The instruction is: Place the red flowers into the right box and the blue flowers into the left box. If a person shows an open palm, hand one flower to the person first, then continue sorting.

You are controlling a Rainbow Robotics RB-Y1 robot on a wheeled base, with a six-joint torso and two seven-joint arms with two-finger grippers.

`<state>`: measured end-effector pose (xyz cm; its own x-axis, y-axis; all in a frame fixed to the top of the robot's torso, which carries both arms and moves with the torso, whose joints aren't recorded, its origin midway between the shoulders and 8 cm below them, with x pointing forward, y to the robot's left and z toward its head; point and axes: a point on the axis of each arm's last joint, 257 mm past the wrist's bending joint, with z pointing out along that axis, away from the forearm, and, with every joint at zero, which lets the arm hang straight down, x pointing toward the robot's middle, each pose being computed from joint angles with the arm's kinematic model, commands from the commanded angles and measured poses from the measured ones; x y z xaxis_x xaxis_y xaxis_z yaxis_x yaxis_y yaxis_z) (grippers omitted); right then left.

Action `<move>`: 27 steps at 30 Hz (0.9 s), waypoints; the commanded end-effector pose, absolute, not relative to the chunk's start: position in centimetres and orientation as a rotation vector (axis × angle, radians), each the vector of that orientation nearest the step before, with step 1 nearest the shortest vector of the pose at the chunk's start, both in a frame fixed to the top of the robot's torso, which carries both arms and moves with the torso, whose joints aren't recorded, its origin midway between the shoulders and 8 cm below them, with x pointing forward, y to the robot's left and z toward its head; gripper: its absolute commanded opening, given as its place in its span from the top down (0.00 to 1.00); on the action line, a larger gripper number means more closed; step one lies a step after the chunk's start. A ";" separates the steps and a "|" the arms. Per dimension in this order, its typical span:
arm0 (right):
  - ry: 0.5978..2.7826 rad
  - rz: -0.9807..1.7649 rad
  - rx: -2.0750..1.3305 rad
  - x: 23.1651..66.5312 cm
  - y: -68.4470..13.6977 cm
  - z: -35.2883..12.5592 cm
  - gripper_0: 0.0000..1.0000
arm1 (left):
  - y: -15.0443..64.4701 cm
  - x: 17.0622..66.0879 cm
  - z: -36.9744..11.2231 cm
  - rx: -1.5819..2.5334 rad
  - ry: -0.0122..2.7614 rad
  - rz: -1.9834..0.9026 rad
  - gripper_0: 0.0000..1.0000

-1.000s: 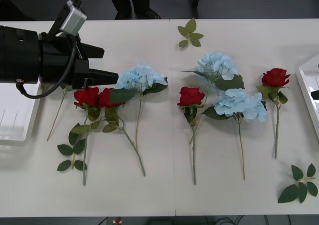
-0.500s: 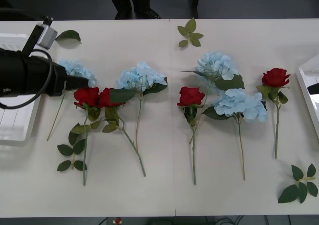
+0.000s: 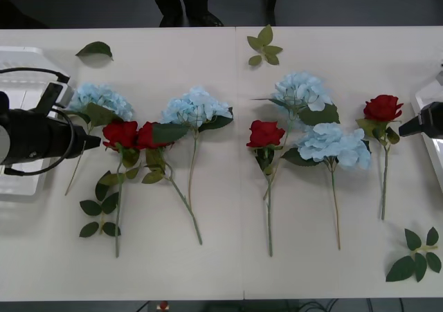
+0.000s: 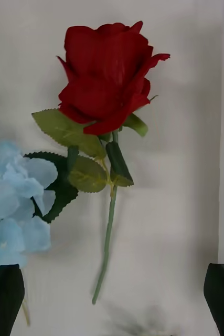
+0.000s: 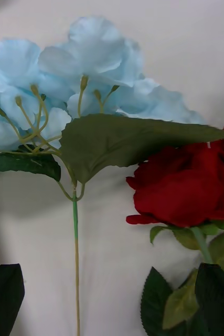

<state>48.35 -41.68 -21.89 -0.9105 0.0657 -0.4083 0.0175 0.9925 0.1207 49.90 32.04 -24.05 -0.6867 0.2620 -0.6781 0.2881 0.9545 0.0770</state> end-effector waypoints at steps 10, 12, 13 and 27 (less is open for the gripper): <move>2.664 0.018 0.289 50.1 -43.9 -22.6 0.00 | 31.1 55.6 -24.8 0.421 2.276 0.023 0.06; 2.661 0.009 0.304 50.3 -44.0 -23.5 0.00 | 30.9 55.9 -25.0 0.416 2.281 0.020 0.06; 2.660 0.005 0.309 50.4 -43.9 -23.9 0.00 | 30.8 56.0 -25.2 0.414 2.281 0.022 0.06; 2.650 -0.017 0.317 51.7 -42.0 -28.5 0.00 | 35.1 56.1 -26.1 0.369 2.281 0.097 0.06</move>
<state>50.35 -42.45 -29.35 -0.8847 0.1963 -0.4228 0.2021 0.9789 0.0315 55.55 32.17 -27.93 -0.6602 0.2533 -0.7071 0.2447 0.9626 0.1163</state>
